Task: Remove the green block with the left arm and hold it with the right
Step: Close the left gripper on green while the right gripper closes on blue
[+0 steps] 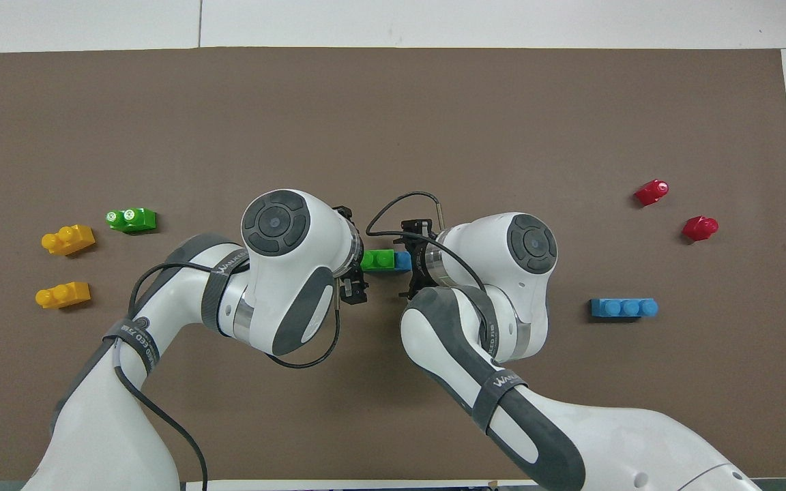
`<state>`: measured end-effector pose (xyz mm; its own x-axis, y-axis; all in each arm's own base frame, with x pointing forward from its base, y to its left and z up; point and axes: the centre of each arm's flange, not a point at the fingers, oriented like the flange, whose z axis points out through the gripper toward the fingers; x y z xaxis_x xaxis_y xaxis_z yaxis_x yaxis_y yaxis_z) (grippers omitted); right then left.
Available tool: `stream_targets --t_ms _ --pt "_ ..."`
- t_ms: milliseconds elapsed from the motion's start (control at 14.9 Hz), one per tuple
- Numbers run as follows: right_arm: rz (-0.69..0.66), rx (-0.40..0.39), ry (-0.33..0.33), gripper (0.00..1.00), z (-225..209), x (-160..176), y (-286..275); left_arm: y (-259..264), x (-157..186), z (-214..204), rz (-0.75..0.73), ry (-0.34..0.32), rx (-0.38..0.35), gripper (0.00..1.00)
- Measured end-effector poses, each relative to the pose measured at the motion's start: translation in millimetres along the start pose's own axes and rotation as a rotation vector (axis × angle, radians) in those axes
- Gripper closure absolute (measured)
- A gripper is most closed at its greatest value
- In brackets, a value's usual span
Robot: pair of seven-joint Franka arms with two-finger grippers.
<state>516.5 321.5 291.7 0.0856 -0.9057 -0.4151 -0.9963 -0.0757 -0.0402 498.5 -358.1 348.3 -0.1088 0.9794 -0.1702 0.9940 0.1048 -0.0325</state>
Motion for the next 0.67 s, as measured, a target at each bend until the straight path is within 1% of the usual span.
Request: stream_targets --t_ms 335,535,602,669 --pt "0.011 0.001 0.009 0.00 6.1 7.4 -1.3 1.1 -15.6 1.4 -0.005 -0.010 -0.010 0.00" --pt "0.013 -0.001 0.011 0.00 7.4 9.2 -1.4 -0.7 -17.1 8.7 0.008 0.011 -0.012 0.00" --pt "0.013 -0.001 0.011 0.07 7.4 9.2 -1.4 -1.5 -17.7 11.6 0.013 0.016 -0.010 0.00" --pt "0.014 0.000 0.011 0.18 7.3 9.4 -1.5 -3.4 -19.4 14.3 0.019 0.020 -0.008 0.00"
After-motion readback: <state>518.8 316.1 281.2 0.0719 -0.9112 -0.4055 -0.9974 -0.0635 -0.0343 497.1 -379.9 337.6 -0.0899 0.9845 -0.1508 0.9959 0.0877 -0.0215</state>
